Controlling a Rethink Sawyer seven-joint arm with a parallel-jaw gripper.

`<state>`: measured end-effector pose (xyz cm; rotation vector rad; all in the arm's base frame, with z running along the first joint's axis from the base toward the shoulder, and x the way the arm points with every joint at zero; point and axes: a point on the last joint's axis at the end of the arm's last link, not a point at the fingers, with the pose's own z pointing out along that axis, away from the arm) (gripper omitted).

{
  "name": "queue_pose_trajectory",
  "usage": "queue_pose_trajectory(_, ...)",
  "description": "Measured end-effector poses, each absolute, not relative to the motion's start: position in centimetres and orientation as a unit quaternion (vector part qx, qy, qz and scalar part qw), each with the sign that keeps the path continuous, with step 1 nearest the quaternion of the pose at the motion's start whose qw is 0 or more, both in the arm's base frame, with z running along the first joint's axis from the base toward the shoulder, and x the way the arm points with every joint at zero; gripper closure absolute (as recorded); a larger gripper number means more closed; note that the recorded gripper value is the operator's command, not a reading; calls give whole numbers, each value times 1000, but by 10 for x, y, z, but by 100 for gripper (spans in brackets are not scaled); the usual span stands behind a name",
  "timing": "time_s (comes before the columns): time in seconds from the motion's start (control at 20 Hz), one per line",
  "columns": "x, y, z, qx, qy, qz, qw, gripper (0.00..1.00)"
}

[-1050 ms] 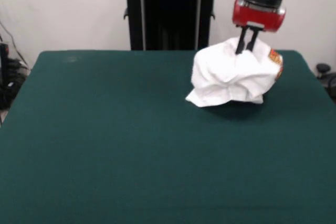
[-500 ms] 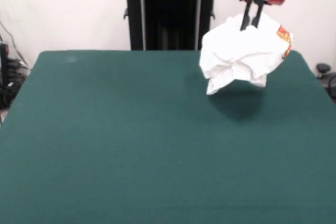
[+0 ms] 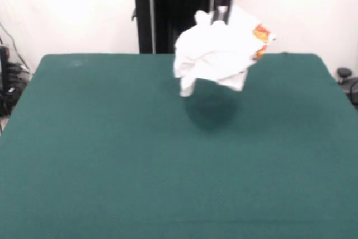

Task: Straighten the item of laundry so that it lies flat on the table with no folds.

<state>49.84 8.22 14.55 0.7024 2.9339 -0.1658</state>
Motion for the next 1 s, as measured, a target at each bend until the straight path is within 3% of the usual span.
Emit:
queue_pose_trajectory(0.55, 488, -24, 131, 240, 961, -105, 86, 100)
queue_pose_trajectory(1.0, 479, -53, 128, 211, 965, -125, 97, 100)
